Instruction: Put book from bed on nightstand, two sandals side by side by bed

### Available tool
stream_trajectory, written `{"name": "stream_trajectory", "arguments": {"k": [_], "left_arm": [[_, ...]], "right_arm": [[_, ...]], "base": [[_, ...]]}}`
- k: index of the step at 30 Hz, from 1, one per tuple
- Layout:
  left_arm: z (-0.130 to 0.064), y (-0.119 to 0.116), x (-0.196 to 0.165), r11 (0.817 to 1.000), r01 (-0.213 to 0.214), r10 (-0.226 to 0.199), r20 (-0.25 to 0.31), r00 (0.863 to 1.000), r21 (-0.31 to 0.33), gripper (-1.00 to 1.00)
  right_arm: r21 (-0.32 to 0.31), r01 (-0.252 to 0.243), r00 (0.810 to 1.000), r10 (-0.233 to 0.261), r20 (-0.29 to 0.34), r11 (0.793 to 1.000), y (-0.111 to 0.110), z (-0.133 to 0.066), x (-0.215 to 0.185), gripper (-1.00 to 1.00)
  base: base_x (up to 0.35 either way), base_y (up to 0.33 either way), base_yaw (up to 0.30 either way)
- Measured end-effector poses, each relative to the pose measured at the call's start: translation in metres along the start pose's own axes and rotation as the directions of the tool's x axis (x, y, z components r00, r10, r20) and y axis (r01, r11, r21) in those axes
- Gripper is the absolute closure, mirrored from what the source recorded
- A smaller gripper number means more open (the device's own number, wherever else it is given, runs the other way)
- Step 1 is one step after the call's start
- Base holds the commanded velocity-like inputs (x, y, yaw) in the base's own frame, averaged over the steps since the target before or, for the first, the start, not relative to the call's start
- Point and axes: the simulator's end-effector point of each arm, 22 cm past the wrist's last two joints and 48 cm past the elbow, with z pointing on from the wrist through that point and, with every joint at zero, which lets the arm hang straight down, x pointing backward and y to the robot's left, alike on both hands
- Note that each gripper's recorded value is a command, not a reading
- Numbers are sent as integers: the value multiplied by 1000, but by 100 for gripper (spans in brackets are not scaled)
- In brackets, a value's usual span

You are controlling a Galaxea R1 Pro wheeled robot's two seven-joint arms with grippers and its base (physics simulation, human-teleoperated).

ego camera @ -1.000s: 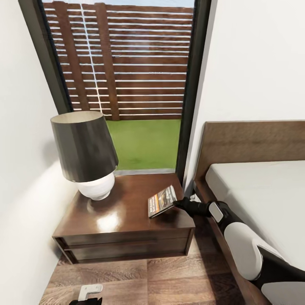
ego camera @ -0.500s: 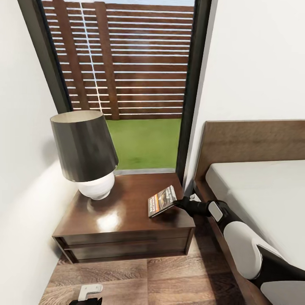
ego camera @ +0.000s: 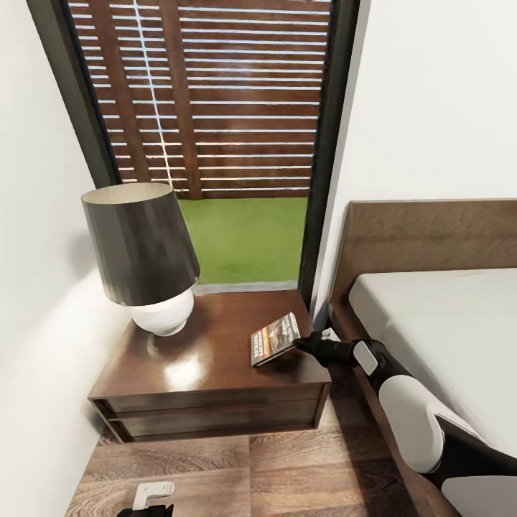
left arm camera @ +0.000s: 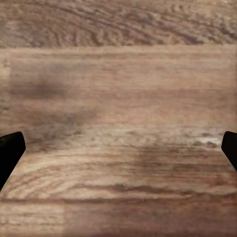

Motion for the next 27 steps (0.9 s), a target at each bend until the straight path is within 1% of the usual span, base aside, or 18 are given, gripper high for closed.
{"name": "stream_trajectory", "arguments": {"k": [9,10,11,20,27], "left_arm": [[0,0,0,1000,0,0,0,1000,0,-100],[0,0,0,1000,0,0,0,1000,0,-100],[0,0,0,1000,0,0,0,1000,0,-100],[0,0,0,1000,-1,1,1,1000,0,-100],[-5,-1,-13,1000,-3,3,29,1000,3,-100]], "right_arm": [[0,0,1000,0,0,1000,0,0,0,100],[0,0,1000,0,0,1000,0,0,0,-100],[16,15,1000,-15,-2,1000,-4,0,0,-100],[17,17,1000,-17,-2,1000,-4,0,0,-100],[2,35,999,-35,15,999,12,-10,-6,-100]], "base": [[0,0,0],[0,0,0],[0,0,0],[0,0,0],[0,0,0]]}}
